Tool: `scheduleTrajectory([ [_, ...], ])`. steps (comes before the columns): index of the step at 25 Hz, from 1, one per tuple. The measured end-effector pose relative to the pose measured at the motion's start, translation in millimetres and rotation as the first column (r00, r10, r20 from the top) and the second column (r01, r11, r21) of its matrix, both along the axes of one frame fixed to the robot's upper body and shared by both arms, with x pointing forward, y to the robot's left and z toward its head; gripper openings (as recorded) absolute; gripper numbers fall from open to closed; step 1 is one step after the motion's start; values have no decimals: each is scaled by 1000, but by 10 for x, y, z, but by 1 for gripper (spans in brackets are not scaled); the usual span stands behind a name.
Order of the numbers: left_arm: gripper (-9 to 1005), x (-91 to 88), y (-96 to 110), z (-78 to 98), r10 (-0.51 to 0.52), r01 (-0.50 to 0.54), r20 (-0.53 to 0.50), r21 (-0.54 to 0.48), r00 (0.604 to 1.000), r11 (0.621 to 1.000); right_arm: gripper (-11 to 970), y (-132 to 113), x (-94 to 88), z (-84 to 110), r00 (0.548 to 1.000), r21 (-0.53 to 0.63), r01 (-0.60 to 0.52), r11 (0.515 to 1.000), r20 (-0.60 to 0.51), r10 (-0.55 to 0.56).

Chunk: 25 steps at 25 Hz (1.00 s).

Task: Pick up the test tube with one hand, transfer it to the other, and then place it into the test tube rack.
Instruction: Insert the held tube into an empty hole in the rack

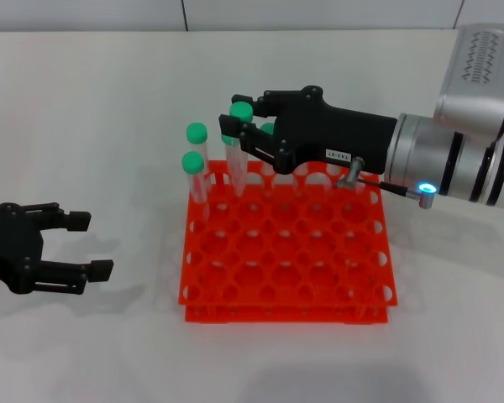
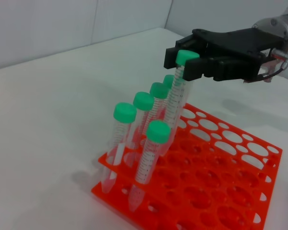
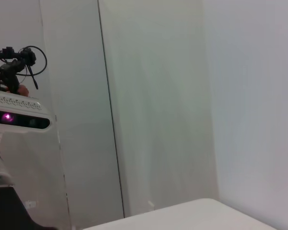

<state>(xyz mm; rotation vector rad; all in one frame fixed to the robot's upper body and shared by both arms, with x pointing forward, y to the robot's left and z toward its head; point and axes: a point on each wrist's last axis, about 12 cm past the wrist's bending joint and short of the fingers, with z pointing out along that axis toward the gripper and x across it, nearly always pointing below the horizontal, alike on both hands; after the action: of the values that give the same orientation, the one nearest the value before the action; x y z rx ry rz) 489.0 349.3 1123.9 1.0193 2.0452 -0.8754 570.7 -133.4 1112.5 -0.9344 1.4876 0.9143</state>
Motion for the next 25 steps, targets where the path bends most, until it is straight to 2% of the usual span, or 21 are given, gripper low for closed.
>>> scheduleTrajectory([
  [25,893,-5,-32,-18,-9,9,8,-6,1000,1000,289,62,-22,-37,1000,-19,-16,1000,-9,16],
])
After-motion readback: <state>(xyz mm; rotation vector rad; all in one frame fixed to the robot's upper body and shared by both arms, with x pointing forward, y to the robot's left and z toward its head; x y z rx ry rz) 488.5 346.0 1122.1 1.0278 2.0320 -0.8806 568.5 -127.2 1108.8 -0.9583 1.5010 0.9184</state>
